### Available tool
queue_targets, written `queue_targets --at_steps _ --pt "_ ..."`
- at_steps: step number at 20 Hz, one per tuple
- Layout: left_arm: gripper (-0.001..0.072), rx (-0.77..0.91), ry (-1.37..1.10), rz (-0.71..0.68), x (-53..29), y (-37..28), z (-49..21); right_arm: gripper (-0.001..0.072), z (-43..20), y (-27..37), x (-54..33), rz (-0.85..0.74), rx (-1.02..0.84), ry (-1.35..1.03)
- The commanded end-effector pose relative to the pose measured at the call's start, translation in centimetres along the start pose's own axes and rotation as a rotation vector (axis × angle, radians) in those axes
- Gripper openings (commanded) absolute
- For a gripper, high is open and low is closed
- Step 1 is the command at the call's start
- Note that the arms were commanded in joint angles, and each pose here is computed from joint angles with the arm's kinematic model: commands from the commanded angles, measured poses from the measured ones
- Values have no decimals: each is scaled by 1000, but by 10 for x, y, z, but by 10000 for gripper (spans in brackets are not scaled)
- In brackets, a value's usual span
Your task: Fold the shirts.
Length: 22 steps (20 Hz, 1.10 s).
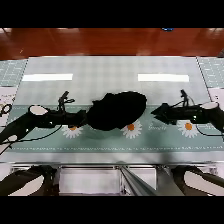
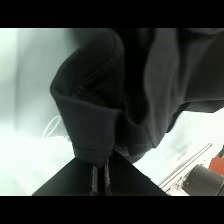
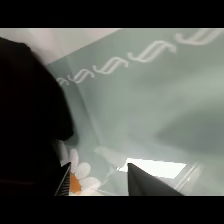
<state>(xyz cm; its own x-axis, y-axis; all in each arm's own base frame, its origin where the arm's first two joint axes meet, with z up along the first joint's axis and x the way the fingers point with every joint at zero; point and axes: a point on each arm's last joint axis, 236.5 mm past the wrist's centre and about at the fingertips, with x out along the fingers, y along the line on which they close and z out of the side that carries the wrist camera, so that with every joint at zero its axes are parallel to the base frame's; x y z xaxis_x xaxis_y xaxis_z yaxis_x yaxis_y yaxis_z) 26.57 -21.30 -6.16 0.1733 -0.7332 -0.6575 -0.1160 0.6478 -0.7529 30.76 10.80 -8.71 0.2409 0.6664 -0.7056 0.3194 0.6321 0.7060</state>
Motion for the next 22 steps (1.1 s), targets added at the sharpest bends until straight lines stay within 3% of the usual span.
queue_targets --at_steps 1,7,9,10,13,16,19,22 --pt "18 13 -14 -20 -7 -7 10 408 -5 18 41 22 -40 91" --pt "19 11 9 -30 -8 -8 5 386 4 34 79 -61 -135 164" --pt "19 11 9 -30 -8 -8 5 181 6 45 81 -58 -175 166" --pt "19 13 6 -32 -9 -9 7 28 6 50 78 -50 -203 180" --pt "19 116 50 -21 -43 -6 18 25 22 66 48 -58 -255 200" --pt "18 174 -133 -65 -118 -39 80 25 73 110 -21 -92 -379 33" --pt "18 322 -382 -67 -203 -103 126 24 109 167 -101 -159 -552 -176" --pt "18 521 -592 -78 -280 -188 138 24 97 240 -179 -138 -726 -320"
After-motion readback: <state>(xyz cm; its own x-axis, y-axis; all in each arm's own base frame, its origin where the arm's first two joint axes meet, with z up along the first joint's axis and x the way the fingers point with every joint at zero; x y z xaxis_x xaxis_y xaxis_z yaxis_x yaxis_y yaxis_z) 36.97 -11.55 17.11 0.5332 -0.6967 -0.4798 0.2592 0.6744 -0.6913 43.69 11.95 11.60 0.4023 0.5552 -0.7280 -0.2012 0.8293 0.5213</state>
